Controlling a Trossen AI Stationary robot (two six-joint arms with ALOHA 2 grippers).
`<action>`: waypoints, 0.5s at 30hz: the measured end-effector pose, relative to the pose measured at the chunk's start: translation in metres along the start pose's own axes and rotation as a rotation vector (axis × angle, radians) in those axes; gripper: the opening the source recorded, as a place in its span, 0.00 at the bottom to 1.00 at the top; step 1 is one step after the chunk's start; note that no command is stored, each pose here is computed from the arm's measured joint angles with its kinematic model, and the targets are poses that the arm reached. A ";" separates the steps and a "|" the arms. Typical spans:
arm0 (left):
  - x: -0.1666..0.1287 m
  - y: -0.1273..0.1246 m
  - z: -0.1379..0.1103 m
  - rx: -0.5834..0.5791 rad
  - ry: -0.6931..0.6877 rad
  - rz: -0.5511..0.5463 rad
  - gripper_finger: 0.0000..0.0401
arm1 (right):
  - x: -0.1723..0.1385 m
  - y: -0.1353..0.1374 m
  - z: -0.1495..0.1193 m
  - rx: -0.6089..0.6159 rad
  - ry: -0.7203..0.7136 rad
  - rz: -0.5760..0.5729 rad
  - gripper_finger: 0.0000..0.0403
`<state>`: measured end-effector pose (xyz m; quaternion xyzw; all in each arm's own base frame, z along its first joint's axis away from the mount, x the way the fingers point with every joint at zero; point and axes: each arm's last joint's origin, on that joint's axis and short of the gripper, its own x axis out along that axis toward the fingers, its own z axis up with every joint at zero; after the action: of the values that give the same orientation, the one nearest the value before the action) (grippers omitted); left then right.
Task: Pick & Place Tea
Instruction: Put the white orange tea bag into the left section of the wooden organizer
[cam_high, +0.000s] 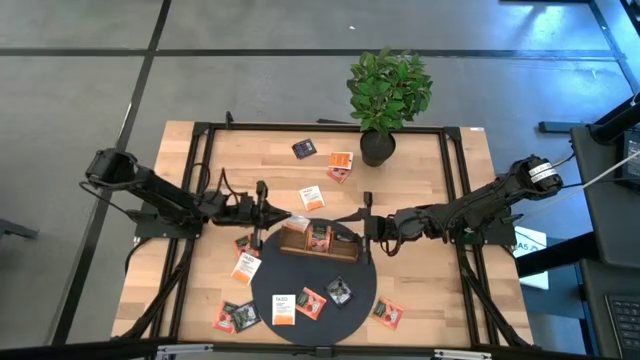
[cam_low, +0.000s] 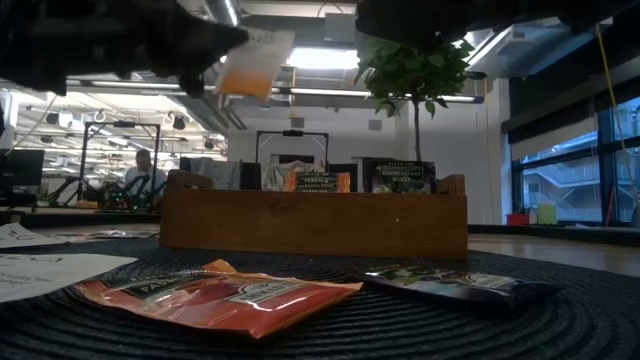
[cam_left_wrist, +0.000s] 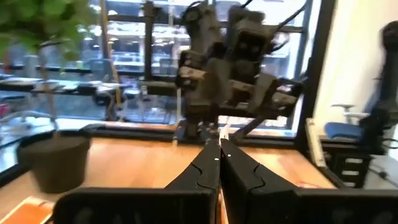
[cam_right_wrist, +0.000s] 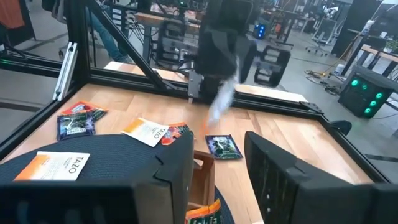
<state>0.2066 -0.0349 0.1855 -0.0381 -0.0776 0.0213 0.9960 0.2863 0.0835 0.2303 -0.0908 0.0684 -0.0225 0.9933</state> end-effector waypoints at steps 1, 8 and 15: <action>-0.001 0.001 -0.002 -0.003 -0.004 0.018 0.00 | 0.000 0.000 0.000 -0.001 0.001 0.000 0.36; 0.003 0.002 -0.018 -0.024 0.018 0.047 0.01 | 0.000 0.000 0.000 0.035 0.001 0.000 0.36; 0.009 0.003 -0.039 -0.053 0.022 0.091 0.01 | 0.000 0.000 -0.001 0.047 0.012 0.002 0.36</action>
<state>0.2212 -0.0348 0.1481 -0.0681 -0.0654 0.0640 0.9935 0.2861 0.0834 0.2290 -0.0671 0.0737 -0.0238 0.9947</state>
